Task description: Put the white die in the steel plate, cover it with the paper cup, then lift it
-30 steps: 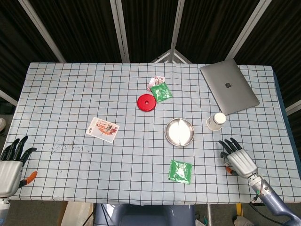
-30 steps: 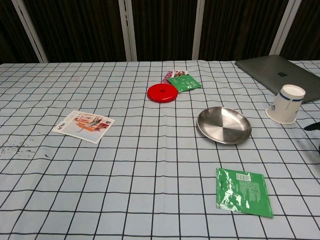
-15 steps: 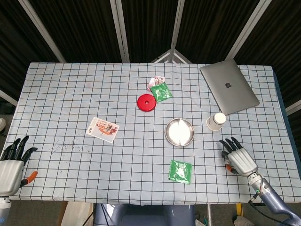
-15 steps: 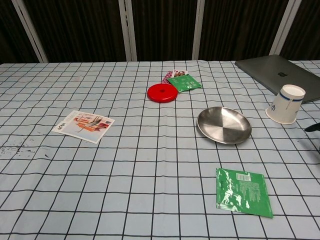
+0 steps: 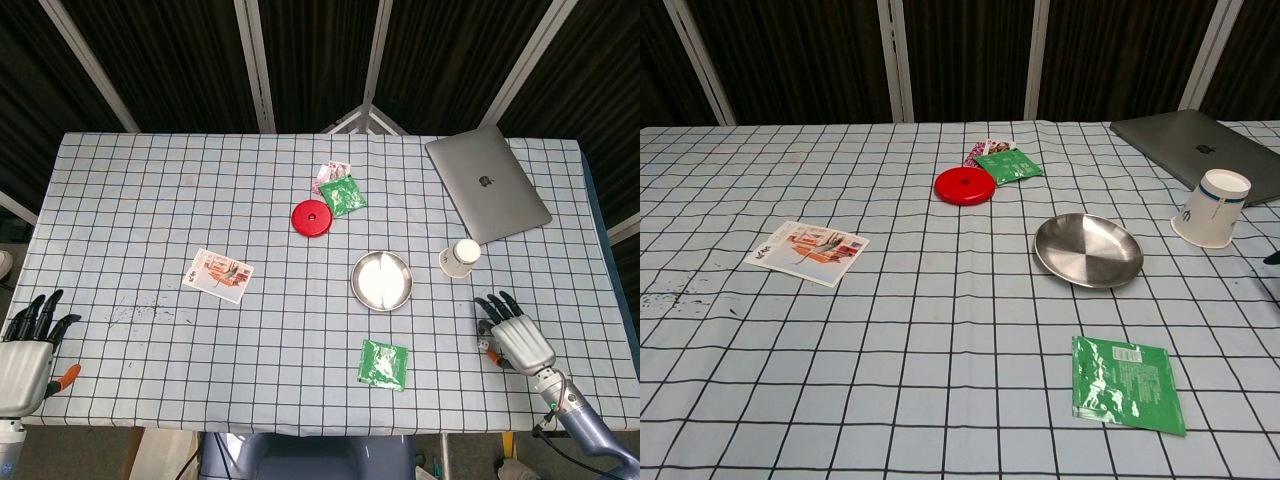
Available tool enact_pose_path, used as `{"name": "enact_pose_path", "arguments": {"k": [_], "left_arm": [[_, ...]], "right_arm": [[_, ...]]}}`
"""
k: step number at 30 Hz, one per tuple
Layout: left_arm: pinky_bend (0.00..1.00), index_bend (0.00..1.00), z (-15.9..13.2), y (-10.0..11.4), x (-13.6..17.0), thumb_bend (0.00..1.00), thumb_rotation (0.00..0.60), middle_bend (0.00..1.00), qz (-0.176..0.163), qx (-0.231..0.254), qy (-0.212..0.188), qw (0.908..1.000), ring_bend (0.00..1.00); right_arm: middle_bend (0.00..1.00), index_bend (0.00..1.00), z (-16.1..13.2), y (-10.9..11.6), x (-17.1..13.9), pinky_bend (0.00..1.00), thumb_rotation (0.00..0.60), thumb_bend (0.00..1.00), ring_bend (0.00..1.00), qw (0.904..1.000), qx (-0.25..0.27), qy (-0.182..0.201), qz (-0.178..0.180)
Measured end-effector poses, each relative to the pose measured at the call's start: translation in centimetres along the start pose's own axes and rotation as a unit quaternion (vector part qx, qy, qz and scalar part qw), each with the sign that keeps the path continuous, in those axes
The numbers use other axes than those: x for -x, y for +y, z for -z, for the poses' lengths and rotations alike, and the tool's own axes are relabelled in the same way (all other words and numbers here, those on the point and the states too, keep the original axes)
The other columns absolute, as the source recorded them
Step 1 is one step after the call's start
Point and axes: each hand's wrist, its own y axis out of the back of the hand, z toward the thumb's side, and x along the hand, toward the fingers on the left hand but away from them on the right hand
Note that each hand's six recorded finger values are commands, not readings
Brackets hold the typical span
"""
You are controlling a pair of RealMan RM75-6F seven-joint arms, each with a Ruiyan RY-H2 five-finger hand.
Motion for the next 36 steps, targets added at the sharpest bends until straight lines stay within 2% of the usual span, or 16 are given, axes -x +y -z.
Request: {"name": "enact_pose_path", "arguments": {"k": [17, 26, 36], "left_arm": [[0.13, 0.26, 0.00, -0.09, -0.05, 0.27, 0.600, 0.00, 0.002, -0.002, -0.001, 1.0000, 0.00], [0.13, 0.26, -0.12, -0.24, -0.14, 0.27, 0.600, 0.00, 0.004, -0.003, -0.001, 1.0000, 0.00], [0.13, 0.26, -0.21, -0.33, -0.19, 0.28, 0.600, 0.00, 0.005, -0.005, -0.002, 1.0000, 0.00]], "right_arm": [[0.14, 0.48, -0.70, -0.11, 0.22, 0.00, 0.600, 0.32, 0.09, 1.0000, 0.004, 0.005, -0.001], [0.15, 0.53, -0.66, 0.24, 0.37, 0.00, 0.600, 0.35, 0.09, 1.0000, 0.003, 0.002, 0.005], [0.15, 0.53, -0.55, -0.03, 0.34, 0.00, 0.600, 0.35, 0.09, 1.0000, 0.003, -0.001, -0.002]]}}
